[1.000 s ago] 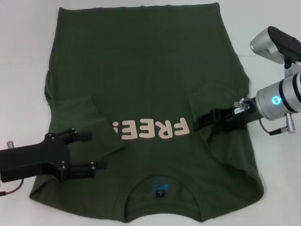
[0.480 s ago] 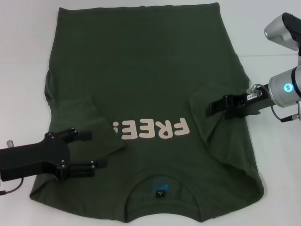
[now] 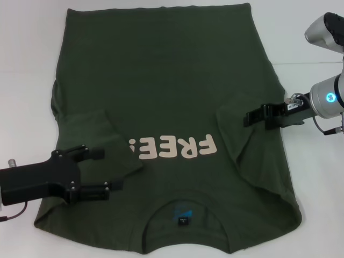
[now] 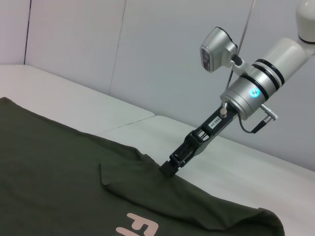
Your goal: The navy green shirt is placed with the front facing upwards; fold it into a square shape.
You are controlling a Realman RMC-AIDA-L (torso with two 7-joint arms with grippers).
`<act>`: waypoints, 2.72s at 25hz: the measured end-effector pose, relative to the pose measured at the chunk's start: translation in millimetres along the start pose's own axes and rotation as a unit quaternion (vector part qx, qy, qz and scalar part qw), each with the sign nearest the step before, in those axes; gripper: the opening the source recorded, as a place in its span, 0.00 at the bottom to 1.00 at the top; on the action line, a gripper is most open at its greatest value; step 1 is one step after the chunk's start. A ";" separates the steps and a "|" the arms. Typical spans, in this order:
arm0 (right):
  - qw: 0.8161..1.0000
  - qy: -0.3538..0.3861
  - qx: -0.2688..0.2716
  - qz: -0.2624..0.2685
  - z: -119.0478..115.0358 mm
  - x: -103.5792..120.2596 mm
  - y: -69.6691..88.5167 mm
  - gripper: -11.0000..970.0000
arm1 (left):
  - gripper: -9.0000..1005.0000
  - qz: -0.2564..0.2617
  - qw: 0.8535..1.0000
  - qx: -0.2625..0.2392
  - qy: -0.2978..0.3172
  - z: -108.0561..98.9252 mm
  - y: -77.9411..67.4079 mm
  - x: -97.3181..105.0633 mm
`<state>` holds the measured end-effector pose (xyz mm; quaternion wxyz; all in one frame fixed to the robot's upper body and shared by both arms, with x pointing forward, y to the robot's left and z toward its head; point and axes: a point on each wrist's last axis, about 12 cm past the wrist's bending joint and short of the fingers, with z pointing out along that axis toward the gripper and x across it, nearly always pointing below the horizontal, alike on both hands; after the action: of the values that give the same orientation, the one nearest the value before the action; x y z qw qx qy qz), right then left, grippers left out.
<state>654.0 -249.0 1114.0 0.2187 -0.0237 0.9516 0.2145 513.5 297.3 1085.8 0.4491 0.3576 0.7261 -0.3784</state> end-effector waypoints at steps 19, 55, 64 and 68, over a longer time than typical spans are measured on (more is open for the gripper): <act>1.000 -0.020 0.008 -0.006 9.8 1.4 4.2 0.70 | 0.94 0.001 1.000 -0.007 0.000 0.9 2.1 -0.8; 0.999 -0.026 0.015 -0.016 17.2 2.1 9.1 0.70 | 0.94 0.001 1.000 -0.007 0.002 1.6 2.3 -0.8; 0.999 -0.022 0.017 -0.021 22.6 6.0 12.2 0.70 | 0.94 0.002 1.000 -0.007 0.001 1.8 2.4 -1.3; 0.999 -0.023 0.018 -0.022 23.3 6.6 12.4 0.70 | 0.94 0.002 1.000 -0.006 0.001 2.3 2.1 -1.1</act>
<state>655.9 -227.7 1097.2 0.2451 -0.0356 0.9494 0.1932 516.6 296.1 1085.7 0.4511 0.3564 0.7283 -0.3730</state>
